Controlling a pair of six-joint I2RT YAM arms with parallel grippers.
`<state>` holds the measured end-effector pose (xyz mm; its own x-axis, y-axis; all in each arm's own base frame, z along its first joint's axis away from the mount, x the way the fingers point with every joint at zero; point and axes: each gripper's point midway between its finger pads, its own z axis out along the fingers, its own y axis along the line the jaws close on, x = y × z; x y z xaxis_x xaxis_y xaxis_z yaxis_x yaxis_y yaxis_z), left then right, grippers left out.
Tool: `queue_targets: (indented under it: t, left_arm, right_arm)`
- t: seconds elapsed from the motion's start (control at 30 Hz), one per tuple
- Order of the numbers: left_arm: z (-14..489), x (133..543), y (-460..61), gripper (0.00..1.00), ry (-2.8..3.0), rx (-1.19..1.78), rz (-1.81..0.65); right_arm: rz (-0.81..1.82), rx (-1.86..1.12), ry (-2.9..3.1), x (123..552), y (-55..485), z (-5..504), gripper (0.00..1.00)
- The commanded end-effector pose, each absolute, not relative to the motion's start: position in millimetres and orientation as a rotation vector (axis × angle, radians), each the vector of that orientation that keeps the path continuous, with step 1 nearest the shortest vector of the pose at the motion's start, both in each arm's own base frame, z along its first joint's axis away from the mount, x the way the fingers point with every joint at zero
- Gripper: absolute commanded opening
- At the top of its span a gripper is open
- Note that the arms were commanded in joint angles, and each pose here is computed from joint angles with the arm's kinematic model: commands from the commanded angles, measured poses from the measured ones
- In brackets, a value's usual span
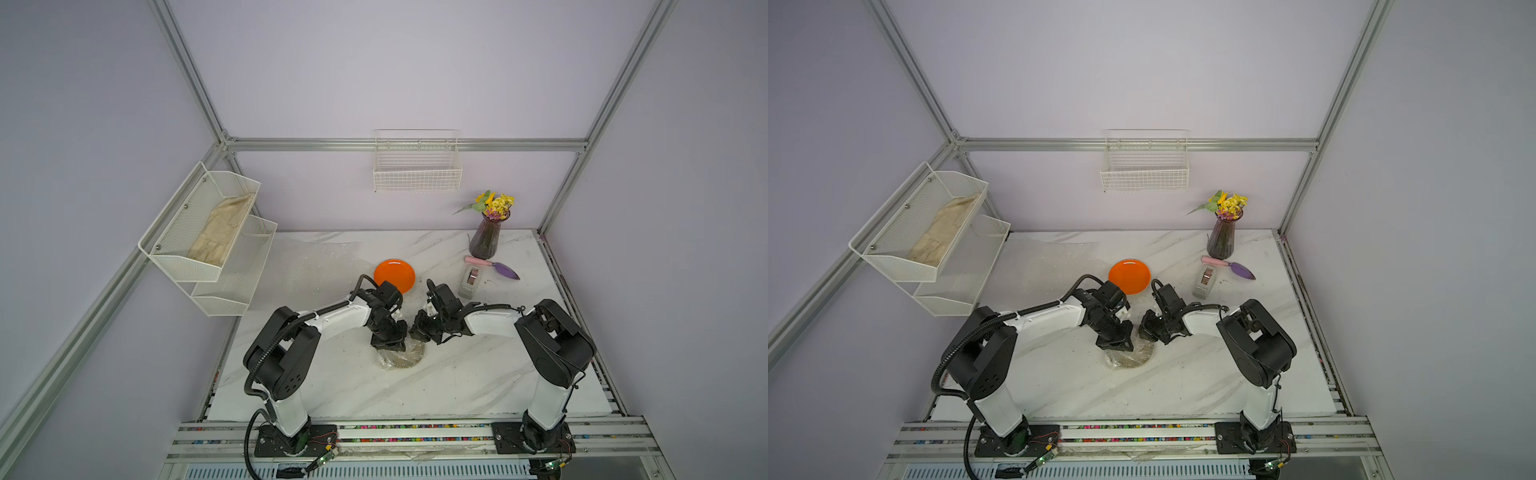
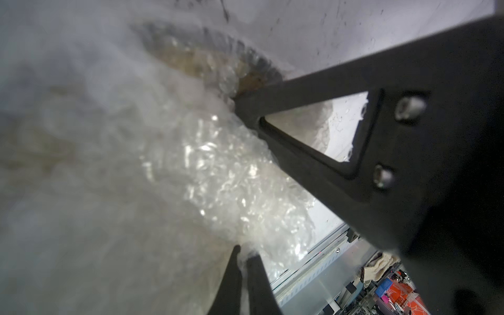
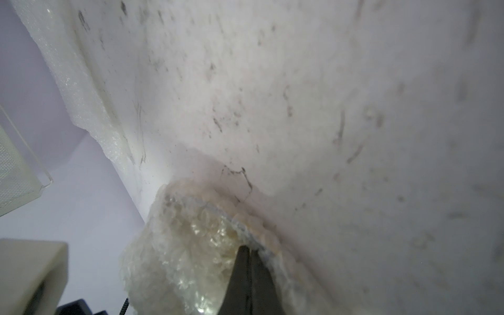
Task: Wrap dinner plates in bubble wrap
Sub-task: Wrap the plate in the bubble wrap.
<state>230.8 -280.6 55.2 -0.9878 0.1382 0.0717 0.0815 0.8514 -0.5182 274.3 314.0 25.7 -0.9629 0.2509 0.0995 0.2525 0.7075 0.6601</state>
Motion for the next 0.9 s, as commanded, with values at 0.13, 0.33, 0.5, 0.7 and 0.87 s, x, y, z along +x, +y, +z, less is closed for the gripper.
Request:
queue_targets:
  t: [0.13,0.33,0.5,0.7,0.87]
  left_arm:
    - [-21,180,-253,0.13,-2.735,-0.155,0.632]
    - [-26,179,-251,0.14,-2.739,-0.151,0.618]
    - [-25,179,-250,0.16,-2.742,-0.151,0.615]
    - [-23,183,-251,0.18,-2.754,-0.154,0.614]
    - [27,205,-268,0.32,-2.833,-0.214,0.73]
  right_arm:
    - [-0.757,-0.554,-2.937,245,274,-6,0.0]
    - [-0.891,-0.502,-3.087,271,272,55,0.0]
    - [-1.291,-0.441,-2.757,249,320,63,0.0]
    - [-0.995,-0.424,-2.712,205,291,21,0.0]
    - [-0.601,-0.322,-2.883,204,251,-5,0.0]
